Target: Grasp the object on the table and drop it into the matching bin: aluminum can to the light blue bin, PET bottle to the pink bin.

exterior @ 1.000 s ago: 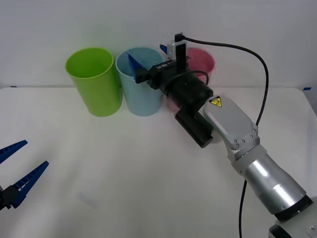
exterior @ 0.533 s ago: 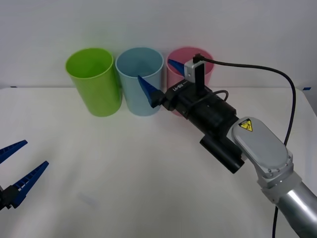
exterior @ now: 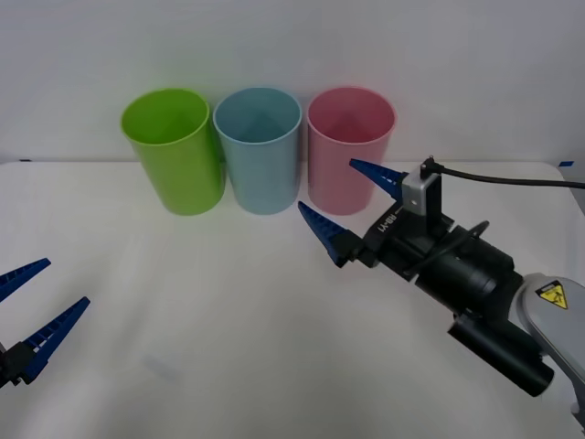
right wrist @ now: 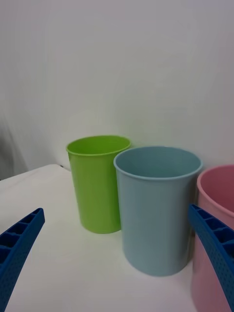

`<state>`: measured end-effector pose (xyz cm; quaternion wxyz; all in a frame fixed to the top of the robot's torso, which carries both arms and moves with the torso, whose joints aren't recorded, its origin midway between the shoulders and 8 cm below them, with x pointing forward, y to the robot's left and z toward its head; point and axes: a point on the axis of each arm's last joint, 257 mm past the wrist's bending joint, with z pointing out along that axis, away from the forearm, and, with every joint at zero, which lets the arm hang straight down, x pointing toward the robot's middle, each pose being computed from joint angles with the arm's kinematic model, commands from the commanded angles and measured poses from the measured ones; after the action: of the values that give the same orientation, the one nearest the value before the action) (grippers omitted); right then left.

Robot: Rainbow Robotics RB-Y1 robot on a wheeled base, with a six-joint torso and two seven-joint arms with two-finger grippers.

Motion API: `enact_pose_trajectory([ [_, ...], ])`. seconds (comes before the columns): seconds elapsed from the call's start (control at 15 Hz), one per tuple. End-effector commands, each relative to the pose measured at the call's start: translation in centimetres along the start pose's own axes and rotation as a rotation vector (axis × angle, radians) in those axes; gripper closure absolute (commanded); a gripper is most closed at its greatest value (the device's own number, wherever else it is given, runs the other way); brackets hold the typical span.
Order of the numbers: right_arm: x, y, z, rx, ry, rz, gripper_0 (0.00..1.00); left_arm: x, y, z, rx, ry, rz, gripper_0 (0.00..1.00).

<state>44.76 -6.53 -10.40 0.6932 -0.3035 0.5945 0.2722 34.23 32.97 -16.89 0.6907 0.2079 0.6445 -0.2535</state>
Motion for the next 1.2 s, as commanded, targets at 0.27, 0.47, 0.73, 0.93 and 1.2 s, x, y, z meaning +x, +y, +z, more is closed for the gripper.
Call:
enact_pose_trajectory([
  [0.27, 2.8, -0.7, -6.7, -0.047, 0.097, -0.031, 0.00, 0.0, 0.0, 0.0, 0.000, 0.000, 0.000, 0.00],
  [0.47, 4.2, -1.4, -10.1, -0.043, 0.149, -0.046, 0.00, 0.0, 0.0, 0.0, 0.000, 0.000, 0.000, 0.00],
  [0.73, 5.5, -2.0, -13.8, -0.023, 0.193, -0.042, 0.00, 0.0, 0.0, 0.0, 0.000, 0.000, 0.000, 0.00],
  [0.93, 6.1, -2.3, -16.4, 0.001, 0.209, -0.019, 0.00, 0.0, 0.0, 0.0, 0.000, 0.000, 0.000, 0.00],
  [1.2, 6.2, -2.4, -19.5, 0.031, 0.217, 0.021, 0.00, 0.0, 0.0, 0.0, 0.000, 0.000, 0.000, 0.00],
])
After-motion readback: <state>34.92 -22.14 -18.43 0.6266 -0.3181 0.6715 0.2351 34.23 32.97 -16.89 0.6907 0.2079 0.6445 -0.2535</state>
